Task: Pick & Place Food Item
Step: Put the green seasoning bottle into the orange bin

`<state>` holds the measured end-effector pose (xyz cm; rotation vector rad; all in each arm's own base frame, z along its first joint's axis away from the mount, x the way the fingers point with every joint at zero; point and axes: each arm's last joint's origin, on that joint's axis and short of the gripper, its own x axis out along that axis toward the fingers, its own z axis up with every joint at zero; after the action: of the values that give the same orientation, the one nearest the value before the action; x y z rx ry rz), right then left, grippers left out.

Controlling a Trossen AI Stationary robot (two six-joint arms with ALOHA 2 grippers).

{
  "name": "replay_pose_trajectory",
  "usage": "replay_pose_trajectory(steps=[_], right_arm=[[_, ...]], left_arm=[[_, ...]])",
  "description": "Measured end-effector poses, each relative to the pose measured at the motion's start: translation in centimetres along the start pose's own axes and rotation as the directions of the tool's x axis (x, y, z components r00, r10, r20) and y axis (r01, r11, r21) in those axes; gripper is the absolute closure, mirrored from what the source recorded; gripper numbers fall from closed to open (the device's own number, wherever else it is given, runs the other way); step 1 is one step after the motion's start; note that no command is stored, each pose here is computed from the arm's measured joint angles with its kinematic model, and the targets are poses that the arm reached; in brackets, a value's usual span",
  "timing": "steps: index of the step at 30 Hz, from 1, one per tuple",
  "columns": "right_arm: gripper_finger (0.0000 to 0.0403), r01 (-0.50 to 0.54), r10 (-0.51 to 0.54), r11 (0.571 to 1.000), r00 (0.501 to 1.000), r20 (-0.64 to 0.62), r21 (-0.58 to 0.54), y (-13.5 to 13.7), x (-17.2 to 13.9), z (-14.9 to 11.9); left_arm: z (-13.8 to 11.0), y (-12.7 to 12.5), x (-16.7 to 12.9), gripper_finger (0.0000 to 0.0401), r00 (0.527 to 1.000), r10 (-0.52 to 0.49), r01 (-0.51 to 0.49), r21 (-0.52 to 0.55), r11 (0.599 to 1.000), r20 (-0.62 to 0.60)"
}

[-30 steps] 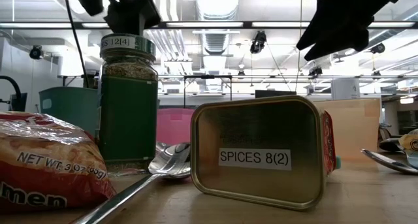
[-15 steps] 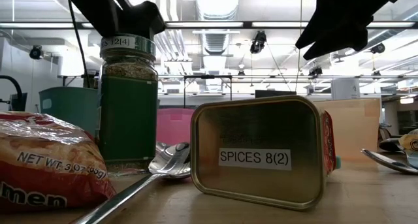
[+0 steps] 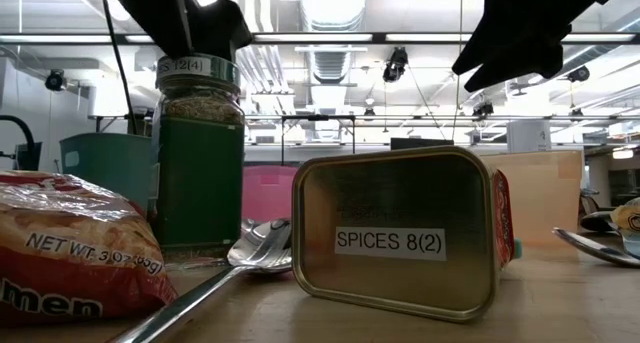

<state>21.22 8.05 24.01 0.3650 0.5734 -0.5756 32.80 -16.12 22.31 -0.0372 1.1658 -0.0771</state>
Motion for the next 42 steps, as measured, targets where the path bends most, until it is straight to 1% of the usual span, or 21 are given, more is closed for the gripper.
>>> replay_pose_trajectory(steps=[5, 14, 17, 19, 22, 29, 30, 39, 42], right_arm=[[0.0168, 0.000, 0.000, 1.000, 1.000, 0.000, 0.003, 0.0, 0.0, 0.0], [0.0168, -0.003, 0.003, 1.000, 1.000, 0.003, 0.007, 0.0, 0.0, 0.0], [0.0168, -0.004, 0.004, 1.000, 1.000, 0.004, 0.008, 0.1, 0.0, 0.0], [0.0168, -0.004, 0.004, 1.000, 1.000, 0.003, 0.009, 0.0, 0.0, 0.0], [0.0168, -0.004, 0.003, 1.000, 1.000, 0.003, 0.012, 0.0, 0.0, 0.0], [0.0168, -0.009, 0.009, 1.000, 1.000, 0.007, 0.020, 0.1, 0.0, 0.1], [0.0168, -0.013, 0.013, 1.000, 1.000, 0.010, 0.024, 0.1, 0.0, 0.1], [0.0168, -0.040, 0.040, 0.998, 0.999, 0.009, 0.042, 0.4, 0.0, 0.2], [0.0168, -0.041, 0.041, 0.998, 0.999, 0.008, 0.042, 0.4, 0.0, 0.2]], left_arm=[[-0.2, -0.6, 0.6, 0.0001, 1.000, -0.006, 0.006, 0.014, 1.000, -0.008], [-0.3, -0.8, 2.3, 0.0002, 0.999, -0.009, 0.010, 0.017, 1.000, -0.031], [-0.3, -0.9, 2.4, 0.0010, 0.999, -0.013, 0.014, 0.018, 1.000, -0.032], [-0.2, -1.0, 2.4, 0.0028, 1.000, -0.016, 0.017, 0.018, 1.000, -0.026], [-0.1, -1.0, 2.4, 0.0071, 1.000, -0.023, 0.023, 0.016, 1.000, -0.011], [0.2, -1.1, 2.3, 0.0206, 1.000, -0.025, 0.025, 0.011, 1.000, 0.016], [0.2, -1.1, 2.2, 0.0213, 0.999, -0.033, 0.033, 0.008, 0.999, 0.010], [0.1, -1.2, 2.2, 0.0212, 0.999, -0.037, 0.037, -0.024, 0.999, 0.004], [0.1, -1.1, 2.3, 0.0212, 1.000, -0.030, 0.030, -0.054, 0.998, 0.007]])
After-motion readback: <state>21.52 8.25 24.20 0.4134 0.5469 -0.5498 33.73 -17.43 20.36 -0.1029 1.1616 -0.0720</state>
